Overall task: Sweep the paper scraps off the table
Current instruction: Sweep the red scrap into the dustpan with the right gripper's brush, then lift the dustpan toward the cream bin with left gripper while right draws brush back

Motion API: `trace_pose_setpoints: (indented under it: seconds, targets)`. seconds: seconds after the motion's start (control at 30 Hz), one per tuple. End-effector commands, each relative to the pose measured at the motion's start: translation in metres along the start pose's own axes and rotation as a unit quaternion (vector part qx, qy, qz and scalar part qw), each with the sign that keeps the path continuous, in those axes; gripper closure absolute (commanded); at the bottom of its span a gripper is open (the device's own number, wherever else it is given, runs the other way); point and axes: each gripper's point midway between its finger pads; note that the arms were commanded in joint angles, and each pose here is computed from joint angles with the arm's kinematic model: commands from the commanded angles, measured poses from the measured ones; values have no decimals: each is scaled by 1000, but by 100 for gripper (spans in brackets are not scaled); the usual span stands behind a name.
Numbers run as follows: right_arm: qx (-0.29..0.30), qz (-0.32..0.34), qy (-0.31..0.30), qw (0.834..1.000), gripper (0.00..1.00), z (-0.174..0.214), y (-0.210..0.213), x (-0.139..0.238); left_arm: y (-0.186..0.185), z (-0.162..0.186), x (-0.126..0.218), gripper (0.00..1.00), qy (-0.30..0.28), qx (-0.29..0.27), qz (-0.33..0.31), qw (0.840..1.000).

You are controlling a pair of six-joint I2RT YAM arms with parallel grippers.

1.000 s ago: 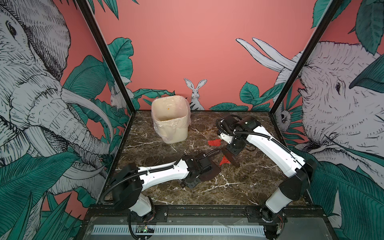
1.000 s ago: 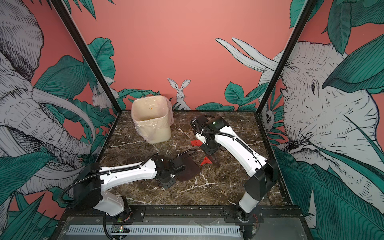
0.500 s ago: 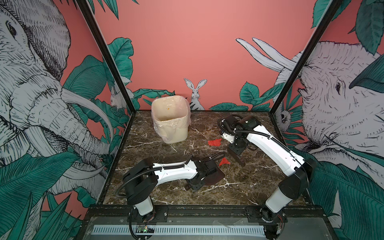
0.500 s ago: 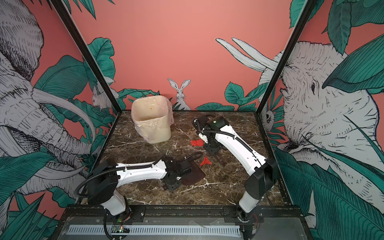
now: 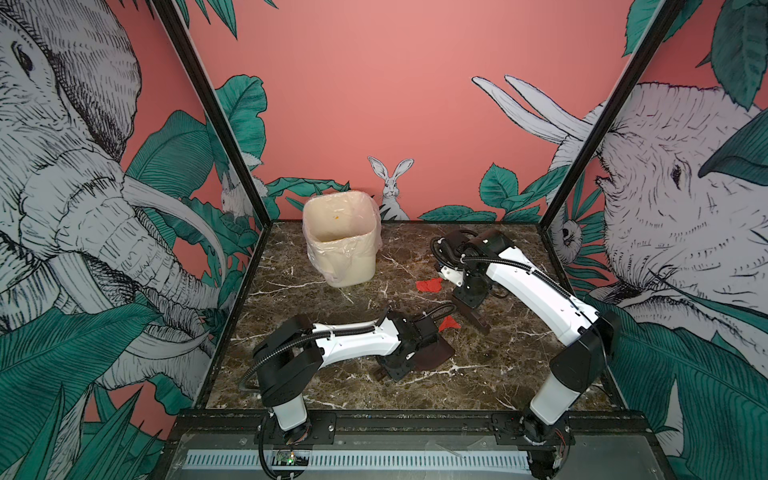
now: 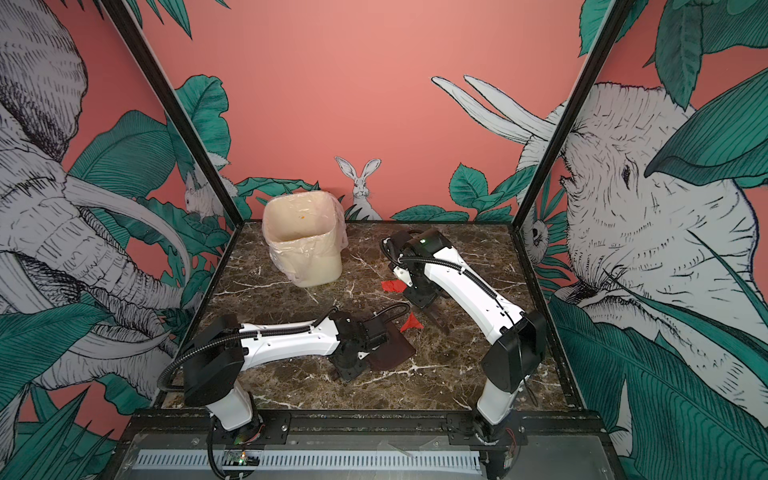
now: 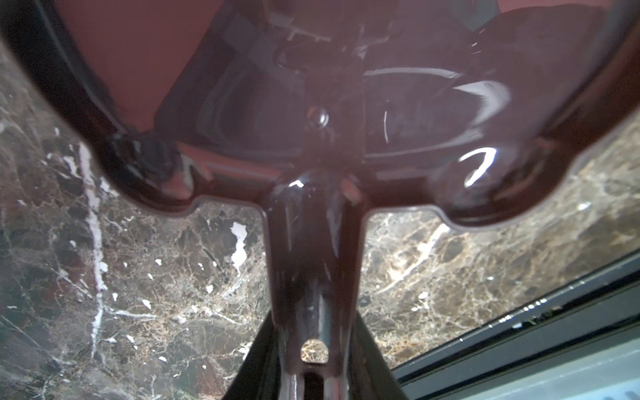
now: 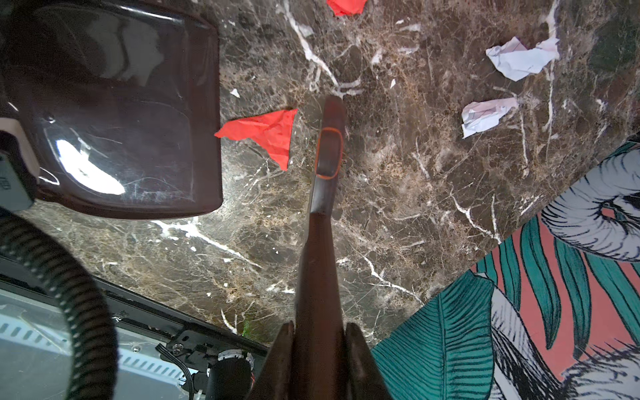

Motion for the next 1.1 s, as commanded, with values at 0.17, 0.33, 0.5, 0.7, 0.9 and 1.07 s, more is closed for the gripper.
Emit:
trace_pose_setpoints:
  seconds: [0.17,0.33,0.5,0.7,0.9,1.07]
  targets:
    - [22,-82,-42,995,100,-15,47,19,0,-1,7,100,3,-5,-1,1000]
    - [34,-123,-81,989,100,-19,72,38,1,-1,7,100,3,-6,-6,1000]
    - [40,-140,-111,983,100,-15,83,59,2,0,7,100,2,-5,-7,1000]
    - [42,-114,-116,986,100,-9,74,68,3,-1,9,100,-3,-4,-10,1000]
    - [24,-56,-86,994,100,2,47,63,5,-3,12,100,-11,-2,-11,1000]
    - [-3,-5,-63,998,100,12,21,59,9,-6,20,100,-32,4,-17,999]
Point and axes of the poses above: each gripper's point midway between its finger pads, its own x axis back along the fingers, its own y axis along the line the jaws close on, z = x × y, and after that the axes turned 13 degrees about x, right-handed
